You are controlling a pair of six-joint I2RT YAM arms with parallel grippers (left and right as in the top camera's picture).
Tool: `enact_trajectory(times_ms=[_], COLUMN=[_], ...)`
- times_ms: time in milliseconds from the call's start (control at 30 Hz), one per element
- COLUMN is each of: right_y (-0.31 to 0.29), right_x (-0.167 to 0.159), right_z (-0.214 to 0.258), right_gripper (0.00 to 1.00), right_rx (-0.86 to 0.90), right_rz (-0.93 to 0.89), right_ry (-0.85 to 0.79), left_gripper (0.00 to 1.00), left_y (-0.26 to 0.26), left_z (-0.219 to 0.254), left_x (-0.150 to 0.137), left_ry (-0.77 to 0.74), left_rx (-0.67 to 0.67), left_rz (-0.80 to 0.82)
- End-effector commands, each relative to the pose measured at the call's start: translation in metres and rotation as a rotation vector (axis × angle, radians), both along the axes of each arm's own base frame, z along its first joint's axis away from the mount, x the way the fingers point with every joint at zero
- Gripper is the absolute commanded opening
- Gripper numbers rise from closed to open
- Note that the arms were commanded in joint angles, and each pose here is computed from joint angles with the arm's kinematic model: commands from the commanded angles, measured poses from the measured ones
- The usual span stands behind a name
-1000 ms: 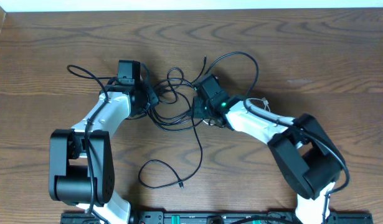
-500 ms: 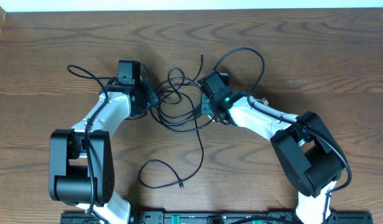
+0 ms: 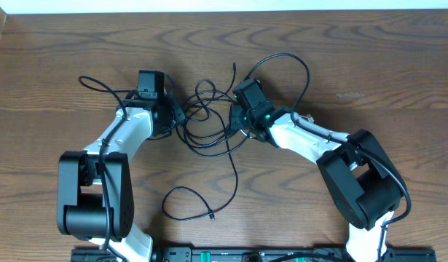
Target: Untangle cables
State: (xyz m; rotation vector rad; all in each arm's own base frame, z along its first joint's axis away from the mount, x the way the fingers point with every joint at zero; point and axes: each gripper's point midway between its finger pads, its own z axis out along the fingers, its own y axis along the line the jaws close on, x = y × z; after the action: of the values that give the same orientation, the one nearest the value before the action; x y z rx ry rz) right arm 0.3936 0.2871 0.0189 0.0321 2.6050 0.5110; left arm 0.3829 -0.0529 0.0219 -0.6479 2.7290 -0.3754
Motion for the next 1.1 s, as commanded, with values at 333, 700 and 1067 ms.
enact_trajectory(times_ms=[333, 700, 1067], right_y=[-0.022, -0.025, -0.023], right_x=[0.011, 0.017, 0.014], right_z=[-0.007, -0.006, -0.007], right_gripper=[0.4, 0.29, 0.2], right_rx=[0.016, 0.051, 0.021], right_rz=[-0.197, -0.294, -0.295], right_ry=[0.025, 0.017, -0.008], left_gripper=[0.33, 0.33, 0.33], left_y=[0.001, 0.001, 0.001], left_z=[-0.003, -0.003, -0.003], left_x=[-0.001, -0.001, -0.001], left_ry=[0.005, 0.005, 0.005], left_rx=[0.011, 0.011, 0.011], left_rz=[-0.005, -0.004, -0.004])
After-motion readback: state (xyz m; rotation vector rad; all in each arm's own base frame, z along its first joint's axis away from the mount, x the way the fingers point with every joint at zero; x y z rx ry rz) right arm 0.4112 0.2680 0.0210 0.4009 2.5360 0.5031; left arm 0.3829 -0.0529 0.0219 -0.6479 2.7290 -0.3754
